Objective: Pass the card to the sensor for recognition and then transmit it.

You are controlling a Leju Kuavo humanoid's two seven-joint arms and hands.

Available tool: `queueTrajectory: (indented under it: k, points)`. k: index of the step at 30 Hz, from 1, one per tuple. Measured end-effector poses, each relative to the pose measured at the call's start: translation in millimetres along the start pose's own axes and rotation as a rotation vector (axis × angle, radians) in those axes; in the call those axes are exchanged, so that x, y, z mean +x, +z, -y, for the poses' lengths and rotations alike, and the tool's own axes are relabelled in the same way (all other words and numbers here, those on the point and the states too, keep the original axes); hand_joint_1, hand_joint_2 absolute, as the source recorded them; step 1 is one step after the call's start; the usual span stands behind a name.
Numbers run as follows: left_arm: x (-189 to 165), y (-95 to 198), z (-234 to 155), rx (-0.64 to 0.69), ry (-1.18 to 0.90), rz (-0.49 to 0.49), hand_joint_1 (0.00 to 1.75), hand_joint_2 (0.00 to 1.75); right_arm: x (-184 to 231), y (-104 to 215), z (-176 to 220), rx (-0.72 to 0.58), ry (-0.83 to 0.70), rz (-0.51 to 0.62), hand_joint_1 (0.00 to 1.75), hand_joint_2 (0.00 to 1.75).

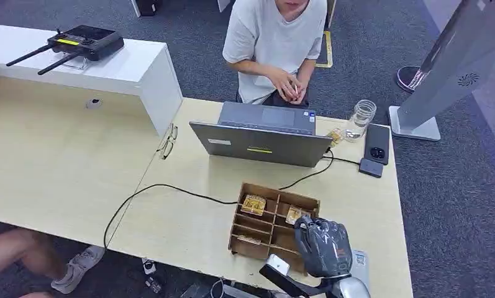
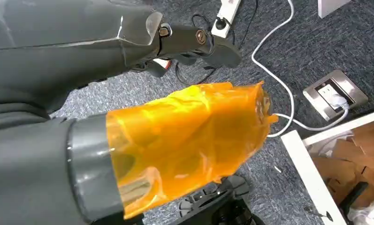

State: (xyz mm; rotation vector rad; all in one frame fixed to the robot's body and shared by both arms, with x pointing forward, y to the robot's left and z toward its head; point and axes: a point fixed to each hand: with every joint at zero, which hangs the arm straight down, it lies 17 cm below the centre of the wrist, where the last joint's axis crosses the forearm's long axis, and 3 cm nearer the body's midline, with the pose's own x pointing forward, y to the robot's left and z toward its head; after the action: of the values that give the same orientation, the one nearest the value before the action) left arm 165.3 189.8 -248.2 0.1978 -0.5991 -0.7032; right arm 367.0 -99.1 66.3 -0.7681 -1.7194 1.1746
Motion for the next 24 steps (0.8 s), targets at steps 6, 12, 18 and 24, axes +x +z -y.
queueTrajectory:
  k: [6,12,18,24]
  points:
    - [-0.3,-0.1,-0.8,0.004,0.010,-0.002,0.00,0.00,9.2,-1.9,16.6,-0.054,-0.015,0.019,1.75,1.75]
    - [0.4,-0.1,-1.8,0.011,0.016,0.003,0.00,0.00,22.3,-4.6,37.6,-0.108,-0.032,0.049,0.58,1.75]
    - [0.5,-0.2,-1.9,0.011,0.015,0.003,0.00,0.00,22.4,-3.9,33.1,-0.079,-0.033,0.043,0.00,1.75]
    - [0.6,-0.2,-1.9,0.010,0.014,0.004,0.00,0.00,21.5,-3.0,29.5,-0.065,-0.031,0.042,0.00,1.75]
